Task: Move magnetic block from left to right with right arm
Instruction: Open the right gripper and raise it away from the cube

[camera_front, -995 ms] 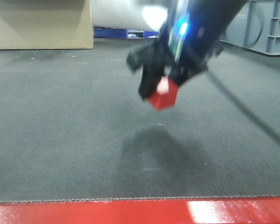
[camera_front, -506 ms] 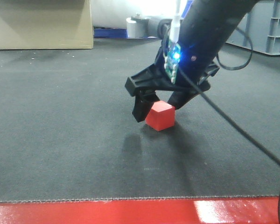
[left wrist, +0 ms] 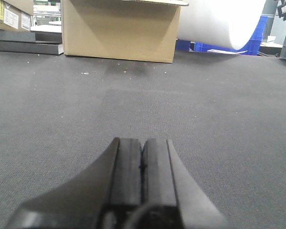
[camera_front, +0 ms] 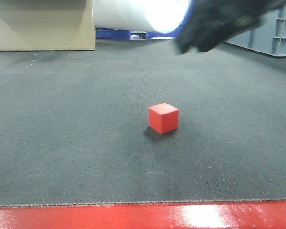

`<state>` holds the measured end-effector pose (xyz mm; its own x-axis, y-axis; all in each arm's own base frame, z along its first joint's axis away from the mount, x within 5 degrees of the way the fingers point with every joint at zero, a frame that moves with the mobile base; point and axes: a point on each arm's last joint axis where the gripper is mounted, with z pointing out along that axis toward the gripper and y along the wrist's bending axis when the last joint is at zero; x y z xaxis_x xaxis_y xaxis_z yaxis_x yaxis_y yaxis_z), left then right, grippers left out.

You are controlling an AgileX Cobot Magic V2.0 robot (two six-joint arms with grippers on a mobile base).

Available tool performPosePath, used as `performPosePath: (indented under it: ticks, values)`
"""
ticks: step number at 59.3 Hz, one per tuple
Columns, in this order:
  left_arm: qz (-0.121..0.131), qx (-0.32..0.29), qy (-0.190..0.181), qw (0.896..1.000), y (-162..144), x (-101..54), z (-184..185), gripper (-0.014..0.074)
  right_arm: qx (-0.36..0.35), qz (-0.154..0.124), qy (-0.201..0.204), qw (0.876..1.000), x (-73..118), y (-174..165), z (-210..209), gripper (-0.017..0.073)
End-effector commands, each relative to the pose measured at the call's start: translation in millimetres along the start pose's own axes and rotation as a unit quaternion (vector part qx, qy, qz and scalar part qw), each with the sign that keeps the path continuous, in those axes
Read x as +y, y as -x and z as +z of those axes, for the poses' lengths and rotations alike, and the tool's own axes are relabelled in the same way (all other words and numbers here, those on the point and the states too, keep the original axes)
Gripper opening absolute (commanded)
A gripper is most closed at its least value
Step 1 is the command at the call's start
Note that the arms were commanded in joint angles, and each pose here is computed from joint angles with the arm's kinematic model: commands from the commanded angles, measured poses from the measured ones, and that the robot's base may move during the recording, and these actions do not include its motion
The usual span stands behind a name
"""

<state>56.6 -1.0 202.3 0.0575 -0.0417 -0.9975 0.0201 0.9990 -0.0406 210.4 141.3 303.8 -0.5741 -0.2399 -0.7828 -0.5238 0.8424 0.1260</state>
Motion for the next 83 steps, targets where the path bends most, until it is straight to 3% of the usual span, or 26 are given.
performPosePath:
  ticks: [1, 14, 28, 39, 63, 72, 83]
  values:
    - [-0.003, -0.048, -0.004, 0.999, 6, -0.4, -1, -0.0116, -0.089, 0.004, 0.002, 0.996, 0.1, -2, -36, 0.0082]
    - [-0.003, -0.048, -0.004, 0.999, 6, -0.4, -1, -0.0116, -0.171, 0.001, 0.007, 0.985, -2.0, -51, -89, 0.0063]
    - [-0.003, -0.048, -0.004, 0.999, 6, -0.4, -1, -0.0115, -0.29, -0.007, 0.022, 0.957, -0.8, -84, -149, 0.0063]
    - [-0.003, -0.048, -0.004, 0.999, 6, -0.4, -1, -0.0116, -0.342, -0.011, 0.029, 0.939, 0.2, -93, -174, 0.0063]
    - [-0.003, -0.048, -0.004, 0.999, 6, -0.4, -1, -0.0116, -0.352, -0.012, 0.029, 0.935, 0.2, -94, -177, 0.0063]
    - [-0.003, -0.048, -0.004, 0.999, 6, -0.4, -1, -0.0115, -0.36, -0.044, -0.009, 0.932, -3.3, -93, -177, 0.0063]
    - [-0.003, -0.048, -0.004, 0.999, 6, -0.4, -1, -0.0116, -0.359, -0.014, -0.103, 0.928, -17.7, -104, -164, 0.0063]
